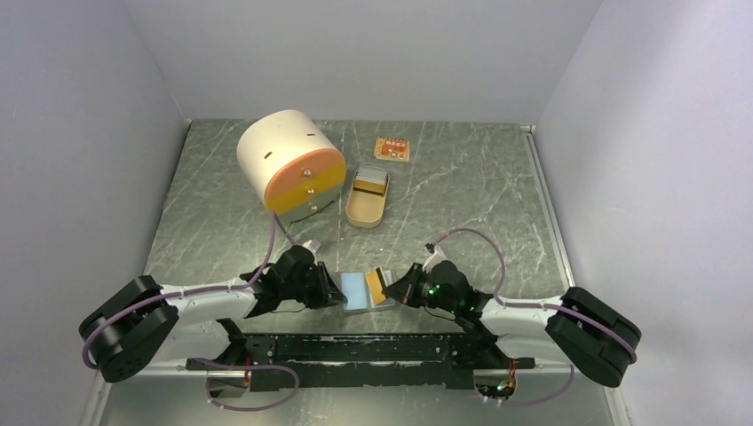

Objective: Put the credit cards into the card holder
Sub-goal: Insert the credit card into the card holder.

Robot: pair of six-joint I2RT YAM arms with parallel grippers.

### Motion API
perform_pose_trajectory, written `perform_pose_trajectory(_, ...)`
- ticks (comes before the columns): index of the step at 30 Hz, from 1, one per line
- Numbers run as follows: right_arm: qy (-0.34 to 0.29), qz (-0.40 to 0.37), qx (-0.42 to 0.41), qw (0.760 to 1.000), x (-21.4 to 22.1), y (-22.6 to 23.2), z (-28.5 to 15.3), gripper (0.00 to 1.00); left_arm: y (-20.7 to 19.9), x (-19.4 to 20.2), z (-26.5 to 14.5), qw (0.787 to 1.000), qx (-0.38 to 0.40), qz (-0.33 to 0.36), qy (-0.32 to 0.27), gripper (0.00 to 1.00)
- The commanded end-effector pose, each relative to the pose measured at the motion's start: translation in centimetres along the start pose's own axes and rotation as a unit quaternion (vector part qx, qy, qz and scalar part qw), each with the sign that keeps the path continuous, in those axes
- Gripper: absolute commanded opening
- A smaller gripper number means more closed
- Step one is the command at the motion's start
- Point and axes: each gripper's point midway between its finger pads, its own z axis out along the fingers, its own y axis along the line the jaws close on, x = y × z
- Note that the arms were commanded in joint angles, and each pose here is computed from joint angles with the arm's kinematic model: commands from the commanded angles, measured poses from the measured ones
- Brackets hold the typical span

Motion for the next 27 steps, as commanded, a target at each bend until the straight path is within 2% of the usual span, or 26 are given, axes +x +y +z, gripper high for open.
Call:
perform_pose_trajectory(1, -0.001, 0.000, -0.020, 1.000, 0.1, 0.6, 0.0, 0.00, 0.5, -0.1, 0.0, 1.000, -0.005, 0.002, -0.003, 0.24)
perform_pose_trajectory(17, -0.005, 0.002, -0.025, 1.000, 0.2, 0.6, -0.3, 0.00, 0.6, -0.2, 0.0, 1.000, -0.008, 0.002, -0.006, 0.24)
perform_pose_trajectory(27, 0.022, 0.009, -0.046, 0.999, 1.2, 1.2, 0.3, 0.00, 0.6, 0.0, 0.1, 1.000, -0.007, 0.003, -0.001, 0.24)
